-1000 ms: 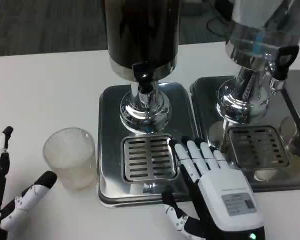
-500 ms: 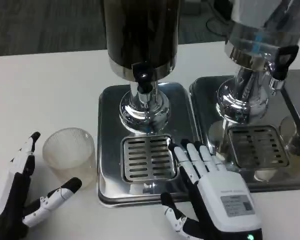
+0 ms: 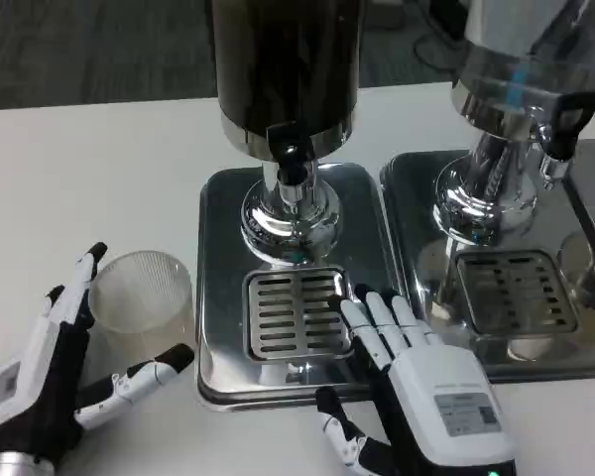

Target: Grasp the cup under the faucet to collect the drink, then remove the cup.

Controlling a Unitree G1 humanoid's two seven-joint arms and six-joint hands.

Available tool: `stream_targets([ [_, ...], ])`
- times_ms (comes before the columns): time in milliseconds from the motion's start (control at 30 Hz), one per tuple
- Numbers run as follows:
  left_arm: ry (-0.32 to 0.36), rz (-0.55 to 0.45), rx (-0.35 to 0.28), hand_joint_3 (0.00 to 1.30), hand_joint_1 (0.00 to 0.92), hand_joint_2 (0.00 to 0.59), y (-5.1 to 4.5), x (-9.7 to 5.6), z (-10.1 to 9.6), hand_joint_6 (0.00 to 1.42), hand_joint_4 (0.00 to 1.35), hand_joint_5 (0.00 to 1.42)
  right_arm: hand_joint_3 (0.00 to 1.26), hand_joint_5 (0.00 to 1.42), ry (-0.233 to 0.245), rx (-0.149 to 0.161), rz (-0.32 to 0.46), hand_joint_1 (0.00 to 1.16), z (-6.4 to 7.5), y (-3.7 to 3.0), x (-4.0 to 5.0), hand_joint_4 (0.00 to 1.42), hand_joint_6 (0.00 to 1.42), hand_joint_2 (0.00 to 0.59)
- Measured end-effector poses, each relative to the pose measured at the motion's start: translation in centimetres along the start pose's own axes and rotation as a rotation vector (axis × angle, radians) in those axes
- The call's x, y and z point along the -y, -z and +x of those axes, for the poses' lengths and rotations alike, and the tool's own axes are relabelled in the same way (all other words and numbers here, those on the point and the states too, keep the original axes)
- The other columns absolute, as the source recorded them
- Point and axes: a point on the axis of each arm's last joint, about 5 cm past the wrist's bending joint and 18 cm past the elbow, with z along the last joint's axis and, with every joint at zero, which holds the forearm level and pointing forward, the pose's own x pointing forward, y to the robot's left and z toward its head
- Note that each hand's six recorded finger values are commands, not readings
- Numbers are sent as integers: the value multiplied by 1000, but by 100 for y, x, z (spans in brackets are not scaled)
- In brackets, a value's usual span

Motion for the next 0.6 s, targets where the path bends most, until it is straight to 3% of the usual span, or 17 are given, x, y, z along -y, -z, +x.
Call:
stream_targets([
  [300, -30, 5, 3, 0, 272, 41, -1, 59, 1, 164, 0, 220, 122, 37, -11, -17, 1, 460, -37, 2, -13, 32, 177, 448],
  [600, -59, -23, -10, 65, 272, 43, -18, 85, 52, 328, 135, 362, 140, 69, -18, -28, 7, 473, -68, -3, -23, 42, 223, 439],
])
